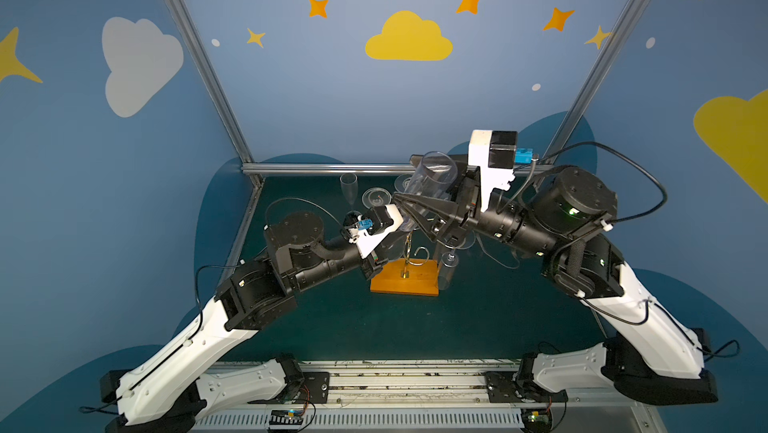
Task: Take the wine glass off the wine glass rack
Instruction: 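Grasp the glass bowl from above with the right gripper while the left holds the stem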
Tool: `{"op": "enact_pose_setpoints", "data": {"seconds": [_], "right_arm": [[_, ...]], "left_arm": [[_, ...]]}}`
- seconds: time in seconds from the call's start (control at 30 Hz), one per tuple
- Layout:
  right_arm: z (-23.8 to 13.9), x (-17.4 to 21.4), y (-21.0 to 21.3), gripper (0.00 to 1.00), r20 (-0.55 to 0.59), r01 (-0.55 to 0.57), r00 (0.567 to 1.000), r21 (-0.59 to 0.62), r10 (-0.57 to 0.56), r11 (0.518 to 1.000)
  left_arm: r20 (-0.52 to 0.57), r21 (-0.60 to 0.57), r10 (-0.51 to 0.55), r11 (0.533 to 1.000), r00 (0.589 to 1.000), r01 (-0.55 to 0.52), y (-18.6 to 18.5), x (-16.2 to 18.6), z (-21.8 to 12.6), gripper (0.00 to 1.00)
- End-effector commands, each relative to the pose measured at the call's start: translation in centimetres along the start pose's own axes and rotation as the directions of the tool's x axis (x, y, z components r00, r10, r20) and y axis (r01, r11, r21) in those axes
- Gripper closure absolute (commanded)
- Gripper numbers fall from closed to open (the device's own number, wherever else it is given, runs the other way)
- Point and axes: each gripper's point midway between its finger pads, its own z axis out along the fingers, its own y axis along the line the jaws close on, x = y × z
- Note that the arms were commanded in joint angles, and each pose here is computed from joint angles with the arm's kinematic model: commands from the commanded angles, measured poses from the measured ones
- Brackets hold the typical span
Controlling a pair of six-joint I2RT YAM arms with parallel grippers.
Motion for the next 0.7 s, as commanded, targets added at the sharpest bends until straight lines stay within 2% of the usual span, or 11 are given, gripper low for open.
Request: {"op": "enact_pose_setpoints", "data": {"seconds": [0.0, 0.27, 0.37, 0.67], "right_arm": [[-0.6, -1.6, 0.1, 0.4, 0.06, -0.002, 0.998, -0.009, 0.003, 1.0], [-0.5, -0.9, 0.2, 0.67, 0.048, 0.018, 0.999, -0.011, -0.018, 1.0], [-0.6, -0.8, 0.0, 0.72, 0.05, 0.029, 0.998, -0.004, -0.029, 1.0], [-1.1, -1.0, 0.0, 0.77, 0.055, 0.063, 0.997, 0.0, -0.063, 0.998]], "left_arm": [[0.018, -0.019, 0.018, 1.0, 1.0, -0.017, 0.3, -0.5, 0.0, 0.97], [0.018, -0.025, 0.019, 1.0, 1.0, -0.019, 0.3, -0.3, -0.1, 0.97], [0.021, -0.025, 0.02, 0.999, 1.0, -0.019, 0.3, -0.4, -0.1, 0.97], [0.1, -0.036, 0.005, 0.999, 0.995, -0.001, 0.2, -1.3, -1.1, 0.44]]}}
